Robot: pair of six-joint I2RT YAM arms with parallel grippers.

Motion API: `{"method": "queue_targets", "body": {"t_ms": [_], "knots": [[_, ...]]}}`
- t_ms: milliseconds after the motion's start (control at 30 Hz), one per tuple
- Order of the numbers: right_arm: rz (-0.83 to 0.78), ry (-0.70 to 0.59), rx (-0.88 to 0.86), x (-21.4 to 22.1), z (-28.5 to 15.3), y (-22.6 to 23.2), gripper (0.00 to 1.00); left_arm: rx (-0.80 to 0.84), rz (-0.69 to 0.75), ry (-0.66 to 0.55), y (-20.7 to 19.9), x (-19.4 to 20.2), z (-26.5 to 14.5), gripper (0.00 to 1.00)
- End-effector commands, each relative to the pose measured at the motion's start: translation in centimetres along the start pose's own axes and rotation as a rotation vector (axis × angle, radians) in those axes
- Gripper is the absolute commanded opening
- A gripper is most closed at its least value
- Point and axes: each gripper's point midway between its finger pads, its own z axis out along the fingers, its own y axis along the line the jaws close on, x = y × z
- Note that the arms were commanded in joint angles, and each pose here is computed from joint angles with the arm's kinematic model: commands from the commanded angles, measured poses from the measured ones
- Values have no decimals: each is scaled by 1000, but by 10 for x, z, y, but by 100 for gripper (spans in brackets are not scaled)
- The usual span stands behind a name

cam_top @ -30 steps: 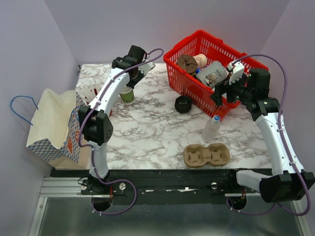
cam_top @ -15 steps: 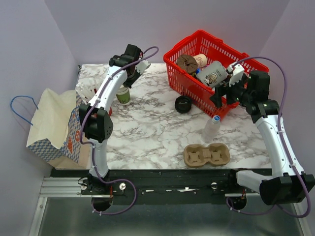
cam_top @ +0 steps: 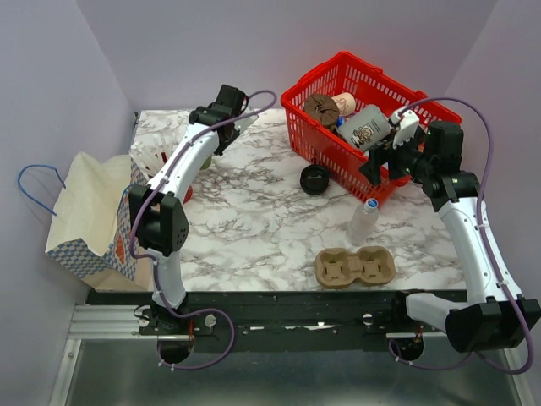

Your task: Pack the takeout coffee

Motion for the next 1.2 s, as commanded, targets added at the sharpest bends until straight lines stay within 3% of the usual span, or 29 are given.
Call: {"method": "queue_targets", "body": {"t_ms": [0,33,67,100,133,167,200,233,267,300,400,467,533,600,633,700,733,767,800,833,867,900,967,1000,1100,1167], "knots": [[14,-18,-37,-3,5,5,99,58,96,-42,-22,6,4,0],[14,-19,-37,-4,4,4,99,189,-133,-59,-29,1,-5,0],[12,-20,-32,-5,4,3,99,178,-219,-69,-6,-1,-14,0],[12,-20,-30,-4,4,3,99,77,-129,-38,-3,1,-10,0],[11,-21,-31,-4,5,3,99,-141,3,38,20,14,-9,0],[12,-19,-29,-3,5,3,99,-83,3,-55,7,-4,-7,0],[19,-16,-30,-1,6,3,99,45,-113,-39,6,8,-4,0],[22,-12,-34,-1,7,3,99,28,-173,-32,13,6,-8,0],[22,-13,-43,-2,7,4,99,-16,-41,23,10,14,-5,0],[26,-9,-47,-1,8,5,99,-50,-16,-2,7,4,-5,0],[25,-14,-44,-3,8,4,99,-21,-34,-6,4,1,-9,0],[27,-12,-43,-4,9,3,99,56,-119,-70,2,-5,-10,0],[25,-12,-48,-5,9,3,99,34,2,26,-11,5,-8,0],[23,-9,-44,-5,10,3,99,173,-142,-123,-13,-17,-29,0],[25,-7,-41,-3,10,2,99,120,-197,-106,2,-10,-23,0],[29,-7,-51,-2,11,3,99,-63,36,36,3,12,2,0],[32,-12,-53,-4,11,4,99,36,55,25,-13,9,5,0],[36,-9,-54,-3,11,4,99,201,-155,-8,-16,8,-4,0],[35,-11,-67,-5,11,6,99,308,-252,-84,-21,-14,-29,0],[32,-14,-74,-7,11,8,98,124,-191,-22,0,-2,-26,0],[31,-24,-76,-11,11,8,98,6,-32,14,8,4,-21,0],[36,-27,-76,-14,13,8,95,-8,-12,20,-1,9,-6,0],[51,-60,-88,-34,14,15,94,132,-107,-34,-14,4,-11,0],[36,-65,-122,-42,17,31,94,150,-131,-6,-15,8,-15,0],[17,-91,-193,-70,29,67,95,145,-118,49,-20,19,-5,0],[90,-76,-252,-78,49,87,95,141,-140,35,-18,21,-7,0]]}}
